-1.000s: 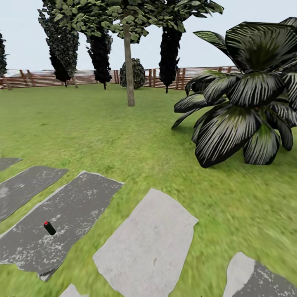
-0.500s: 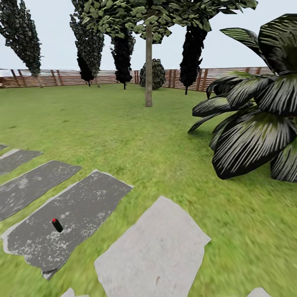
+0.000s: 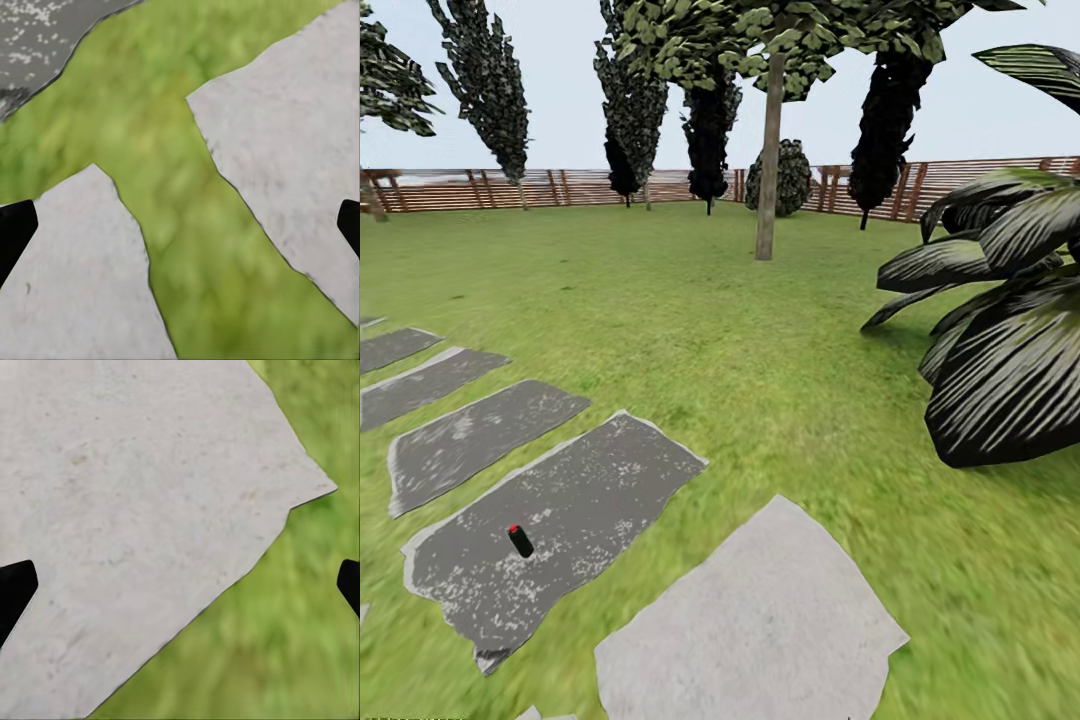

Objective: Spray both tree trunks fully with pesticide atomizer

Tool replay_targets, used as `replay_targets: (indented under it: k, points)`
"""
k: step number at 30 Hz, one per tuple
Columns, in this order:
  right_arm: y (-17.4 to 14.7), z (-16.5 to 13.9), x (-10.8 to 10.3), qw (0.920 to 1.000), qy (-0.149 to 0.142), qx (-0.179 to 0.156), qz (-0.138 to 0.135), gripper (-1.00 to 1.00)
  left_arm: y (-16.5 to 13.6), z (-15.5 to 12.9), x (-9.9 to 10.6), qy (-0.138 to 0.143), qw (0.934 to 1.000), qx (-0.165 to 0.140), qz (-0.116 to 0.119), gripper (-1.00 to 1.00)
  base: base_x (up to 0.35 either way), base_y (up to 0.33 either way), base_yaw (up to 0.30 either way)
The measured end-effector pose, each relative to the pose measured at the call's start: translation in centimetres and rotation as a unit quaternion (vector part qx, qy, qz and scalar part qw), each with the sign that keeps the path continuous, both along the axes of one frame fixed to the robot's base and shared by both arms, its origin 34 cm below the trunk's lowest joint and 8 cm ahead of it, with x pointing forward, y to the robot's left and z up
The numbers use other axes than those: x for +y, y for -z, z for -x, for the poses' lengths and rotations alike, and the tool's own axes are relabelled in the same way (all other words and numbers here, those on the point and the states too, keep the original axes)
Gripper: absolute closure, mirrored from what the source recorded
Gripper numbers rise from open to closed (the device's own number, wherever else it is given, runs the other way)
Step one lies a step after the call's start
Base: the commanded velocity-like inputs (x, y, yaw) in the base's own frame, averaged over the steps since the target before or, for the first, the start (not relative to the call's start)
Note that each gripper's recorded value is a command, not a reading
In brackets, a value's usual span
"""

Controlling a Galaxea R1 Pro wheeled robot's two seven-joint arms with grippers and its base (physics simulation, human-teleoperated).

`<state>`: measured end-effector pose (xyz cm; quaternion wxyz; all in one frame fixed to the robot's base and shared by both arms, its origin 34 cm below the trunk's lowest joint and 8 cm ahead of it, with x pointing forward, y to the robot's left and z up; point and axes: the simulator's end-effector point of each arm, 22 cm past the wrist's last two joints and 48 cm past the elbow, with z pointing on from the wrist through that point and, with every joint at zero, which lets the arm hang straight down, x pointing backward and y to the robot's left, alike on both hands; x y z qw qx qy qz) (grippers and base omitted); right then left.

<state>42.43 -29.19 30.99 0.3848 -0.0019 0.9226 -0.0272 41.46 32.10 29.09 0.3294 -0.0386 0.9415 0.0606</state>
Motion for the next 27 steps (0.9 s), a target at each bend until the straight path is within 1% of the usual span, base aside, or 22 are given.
replay_targets:
  k: [19,27]
  points:
    - [0.00,0.00,0.00,1.0000,0.000,0.000,0.000,-1.00,0.00,0.00,0.00,0.000,1.0000,0.000,0.000,-1.00,0.179,-0.119,0.278]
    - [0.00,0.00,0.01,1.0000,0.000,0.000,0.000,-1.00,0.00,0.00,-0.01,0.000,1.0000,0.000,0.000,-1.00,0.050,-0.020,0.278]
